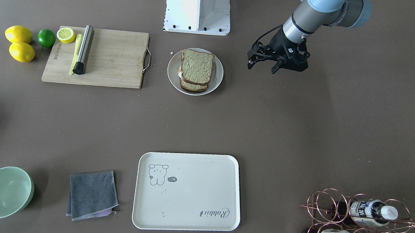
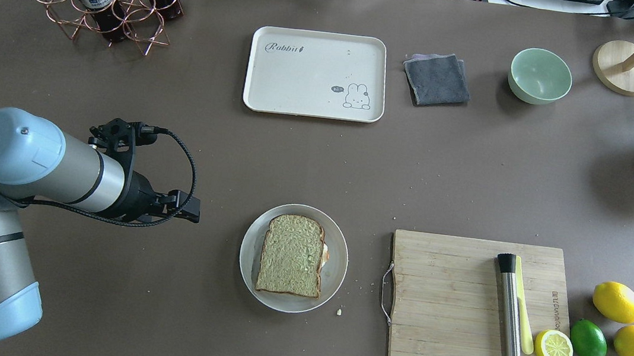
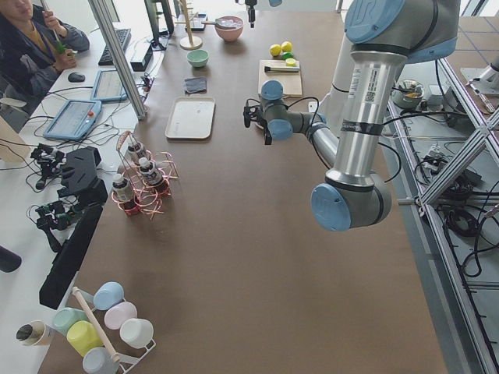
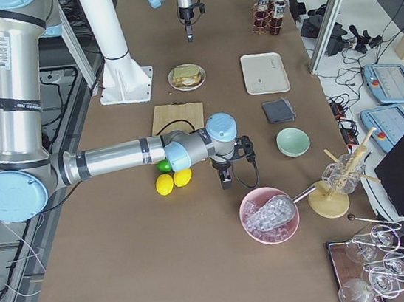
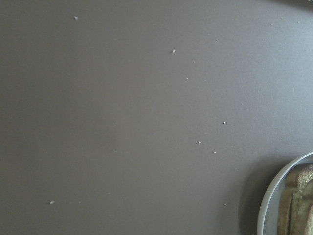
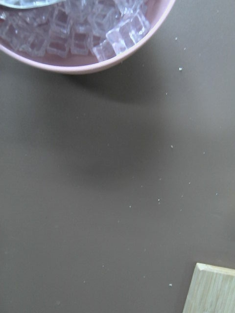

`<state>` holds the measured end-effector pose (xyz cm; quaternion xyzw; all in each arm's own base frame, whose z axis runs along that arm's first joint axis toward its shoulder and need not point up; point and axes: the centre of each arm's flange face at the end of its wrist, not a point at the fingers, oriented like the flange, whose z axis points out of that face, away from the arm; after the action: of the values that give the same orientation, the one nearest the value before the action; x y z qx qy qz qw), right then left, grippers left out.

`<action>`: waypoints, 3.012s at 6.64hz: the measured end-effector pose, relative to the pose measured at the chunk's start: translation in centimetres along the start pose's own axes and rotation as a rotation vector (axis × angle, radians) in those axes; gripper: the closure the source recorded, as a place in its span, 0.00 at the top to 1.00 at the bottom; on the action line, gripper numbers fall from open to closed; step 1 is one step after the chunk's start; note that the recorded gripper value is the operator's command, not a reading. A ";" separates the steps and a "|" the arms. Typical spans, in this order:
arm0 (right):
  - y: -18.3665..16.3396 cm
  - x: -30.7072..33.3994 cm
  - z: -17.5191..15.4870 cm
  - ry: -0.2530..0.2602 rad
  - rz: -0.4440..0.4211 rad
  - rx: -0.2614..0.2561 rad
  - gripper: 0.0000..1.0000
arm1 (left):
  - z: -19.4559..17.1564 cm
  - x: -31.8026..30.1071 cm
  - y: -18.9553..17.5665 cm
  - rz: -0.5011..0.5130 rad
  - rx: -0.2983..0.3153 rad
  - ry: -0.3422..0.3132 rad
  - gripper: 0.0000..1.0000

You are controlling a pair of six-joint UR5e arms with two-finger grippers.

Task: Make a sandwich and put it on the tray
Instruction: 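Grasp the rim of the white plate with the left gripper, then slide the plate with the left gripper farther away onto the white tray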

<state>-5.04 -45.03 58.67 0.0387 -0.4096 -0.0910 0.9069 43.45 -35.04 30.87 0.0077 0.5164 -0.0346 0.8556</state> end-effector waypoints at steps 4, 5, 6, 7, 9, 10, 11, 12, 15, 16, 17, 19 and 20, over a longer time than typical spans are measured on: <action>-0.3 2.7 -2.1 0.025 -0.028 -0.035 1.00 | 5.8 6.9 2.1 0.063 0.042 0.008 0.60; -0.1 2.8 -2.0 0.025 -0.025 -0.038 1.00 | 6.8 7.1 2.4 0.067 0.042 -0.001 0.59; 0.1 3.0 -2.0 0.025 -0.021 -0.040 1.00 | 7.7 7.4 2.9 0.072 0.047 -0.010 0.56; 0.3 3.1 -2.0 0.025 -0.018 -0.041 1.00 | 8.3 7.7 3.5 0.080 0.052 -0.013 0.52; 0.4 3.2 -2.0 0.022 -0.014 -0.041 1.00 | 8.9 7.9 4.2 0.085 0.049 -0.017 0.46; 0.5 3.3 -1.9 0.020 -0.012 -0.042 1.00 | 9.2 7.9 4.5 0.086 0.044 -0.021 0.44; 0.5 3.3 -1.9 0.018 -0.009 -0.045 1.00 | 9.4 7.9 4.6 0.086 0.042 -0.023 0.30; 0.5 3.3 -1.8 0.017 -0.006 -0.047 1.00 | 9.4 7.9 4.7 0.085 0.040 -0.023 0.00; 0.5 3.2 -1.9 0.013 -0.004 -0.049 1.00 | 9.6 8.1 4.7 0.082 0.039 -0.024 0.00; 0.4 3.2 -1.9 0.011 -0.005 -0.047 1.00 | 9.5 8.2 4.7 0.081 0.040 -0.020 0.00; 0.1 3.0 -2.1 0.010 -0.007 -0.045 1.00 | 9.2 8.3 4.5 0.070 0.044 -0.014 0.00; -0.7 2.3 -2.7 0.010 -0.007 -0.045 1.00 | 7.9 8.5 2.3 0.018 0.071 0.000 0.00; -0.9 2.0 -2.9 0.010 -0.009 -0.044 1.00 | 6.9 8.6 0.4 -0.007 0.091 0.010 0.00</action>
<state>-1.67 -46.31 58.12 0.0211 -0.4028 -0.1037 0.9091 53.57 -35.39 26.44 0.0452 0.5185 -0.0609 0.8517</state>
